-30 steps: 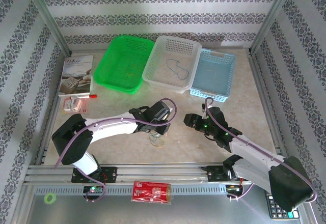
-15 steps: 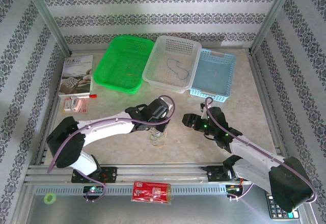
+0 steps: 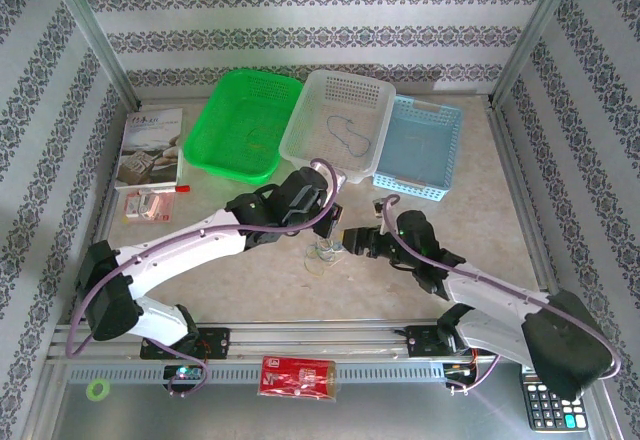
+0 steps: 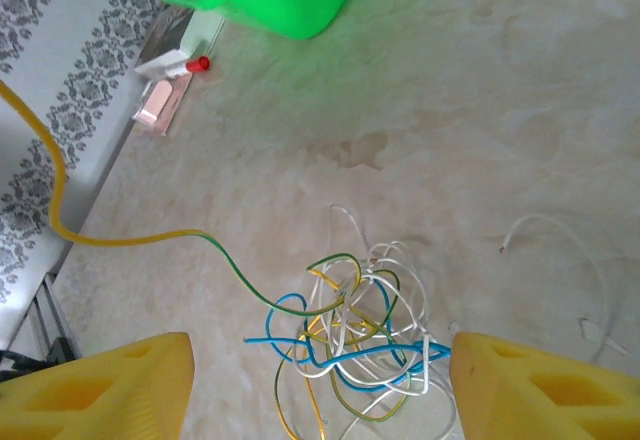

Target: Untangle the cables

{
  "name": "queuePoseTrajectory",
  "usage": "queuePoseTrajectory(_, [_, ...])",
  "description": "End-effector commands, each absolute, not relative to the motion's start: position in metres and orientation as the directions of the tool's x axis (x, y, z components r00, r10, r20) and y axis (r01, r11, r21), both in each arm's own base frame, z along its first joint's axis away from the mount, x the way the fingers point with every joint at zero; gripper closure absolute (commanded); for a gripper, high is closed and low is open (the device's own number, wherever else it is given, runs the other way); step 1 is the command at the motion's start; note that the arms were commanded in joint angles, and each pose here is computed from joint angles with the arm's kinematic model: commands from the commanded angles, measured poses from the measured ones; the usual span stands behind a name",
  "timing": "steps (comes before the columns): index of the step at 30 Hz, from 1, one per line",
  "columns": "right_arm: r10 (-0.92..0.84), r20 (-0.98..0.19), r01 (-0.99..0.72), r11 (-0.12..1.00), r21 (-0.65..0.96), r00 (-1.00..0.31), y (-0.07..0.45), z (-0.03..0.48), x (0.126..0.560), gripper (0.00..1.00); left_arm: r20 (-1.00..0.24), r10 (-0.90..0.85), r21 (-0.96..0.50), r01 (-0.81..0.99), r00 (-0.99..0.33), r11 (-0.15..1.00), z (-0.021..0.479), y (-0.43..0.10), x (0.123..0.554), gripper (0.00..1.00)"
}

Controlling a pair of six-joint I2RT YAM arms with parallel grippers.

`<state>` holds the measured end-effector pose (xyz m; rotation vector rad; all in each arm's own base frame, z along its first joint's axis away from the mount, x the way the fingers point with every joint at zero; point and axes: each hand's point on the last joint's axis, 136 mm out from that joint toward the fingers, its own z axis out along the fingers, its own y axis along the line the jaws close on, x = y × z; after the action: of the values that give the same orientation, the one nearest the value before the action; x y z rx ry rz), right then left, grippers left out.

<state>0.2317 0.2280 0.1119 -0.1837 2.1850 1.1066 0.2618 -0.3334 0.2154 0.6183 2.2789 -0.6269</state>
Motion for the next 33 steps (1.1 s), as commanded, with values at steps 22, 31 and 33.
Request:
queuePoseTrajectory(22, [0.212, -0.681, -0.383, 0.693, 0.610, -0.701, 0.250, 0.084, 0.280, 0.53, -0.861, 0.028, -0.364, 0.655, -0.507, 0.663, 0.377, -0.321, 0.248, 1.00])
queuePoseTrajectory(31, [0.217, -0.644, -0.316, 0.730, 0.606, -0.734, 0.240, 0.056, 0.275, 0.61, -0.897, -0.040, -0.346, 0.643, -0.440, 0.683, 0.417, -0.291, 0.257, 1.00])
queuePoseTrajectory(33, [0.217, -0.641, -0.311, 0.733, 0.605, -0.736, 0.239, 0.054, 0.275, 0.61, -0.900, -0.047, -0.346, 0.642, -0.434, 0.684, 0.420, -0.287, 0.257, 1.00])
